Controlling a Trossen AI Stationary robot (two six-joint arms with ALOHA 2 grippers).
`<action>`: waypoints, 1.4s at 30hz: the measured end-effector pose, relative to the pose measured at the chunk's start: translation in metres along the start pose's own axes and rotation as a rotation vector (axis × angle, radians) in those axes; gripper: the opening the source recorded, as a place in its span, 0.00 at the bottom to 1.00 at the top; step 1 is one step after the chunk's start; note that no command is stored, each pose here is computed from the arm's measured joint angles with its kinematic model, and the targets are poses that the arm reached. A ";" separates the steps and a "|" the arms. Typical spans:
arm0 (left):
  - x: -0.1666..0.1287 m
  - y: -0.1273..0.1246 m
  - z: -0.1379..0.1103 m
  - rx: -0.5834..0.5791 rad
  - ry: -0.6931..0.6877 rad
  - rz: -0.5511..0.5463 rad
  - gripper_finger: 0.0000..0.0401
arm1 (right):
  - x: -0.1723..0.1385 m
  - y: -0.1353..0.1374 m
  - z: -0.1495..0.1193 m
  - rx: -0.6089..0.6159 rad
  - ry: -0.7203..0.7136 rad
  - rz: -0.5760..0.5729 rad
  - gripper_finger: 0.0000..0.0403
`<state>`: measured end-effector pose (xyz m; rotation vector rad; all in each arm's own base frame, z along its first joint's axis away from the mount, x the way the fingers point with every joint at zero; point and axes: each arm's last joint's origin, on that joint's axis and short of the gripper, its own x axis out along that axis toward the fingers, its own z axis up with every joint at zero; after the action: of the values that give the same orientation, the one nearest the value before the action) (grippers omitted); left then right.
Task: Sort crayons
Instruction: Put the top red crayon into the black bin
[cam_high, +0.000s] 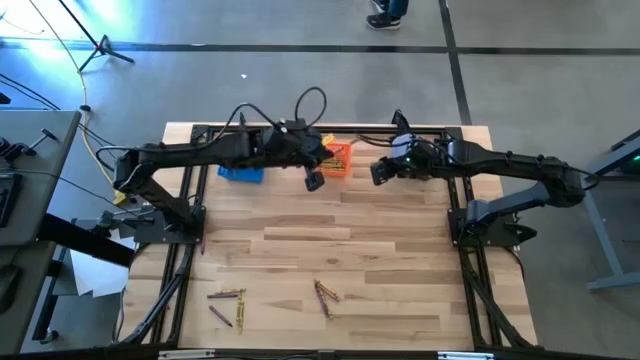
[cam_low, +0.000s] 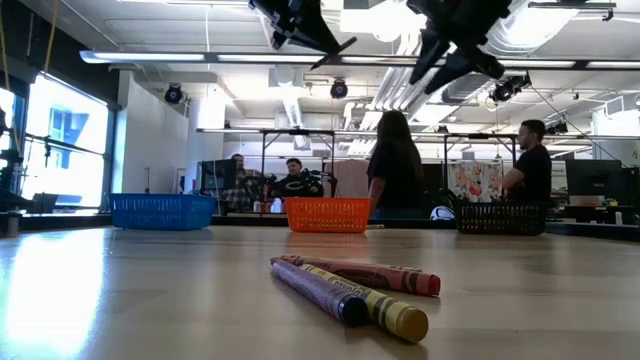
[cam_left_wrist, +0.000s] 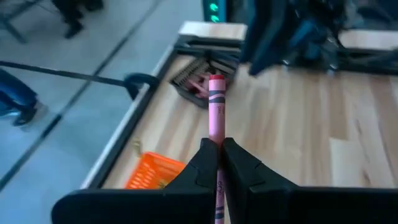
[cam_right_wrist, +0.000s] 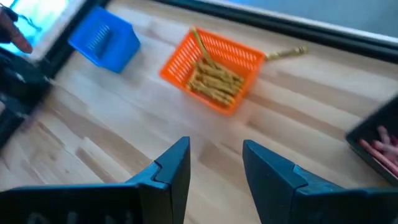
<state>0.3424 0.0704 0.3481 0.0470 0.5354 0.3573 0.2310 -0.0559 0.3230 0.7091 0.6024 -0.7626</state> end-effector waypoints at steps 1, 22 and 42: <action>-0.002 0.003 0.001 -0.003 -0.006 0.013 0.00 | 0.002 0.001 0.002 0.009 -0.014 0.009 0.33; -0.025 0.042 -0.001 -0.045 0.043 0.212 0.00 | 0.064 0.057 0.047 0.110 -0.483 0.359 0.33; -0.026 0.024 0.007 -0.131 -0.042 0.187 0.00 | 0.065 0.057 0.054 0.089 -0.469 0.481 0.33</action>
<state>0.3178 0.0845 0.3700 -0.0225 0.4657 0.5721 0.3258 -0.0931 0.3307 0.6903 -0.0345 -0.4800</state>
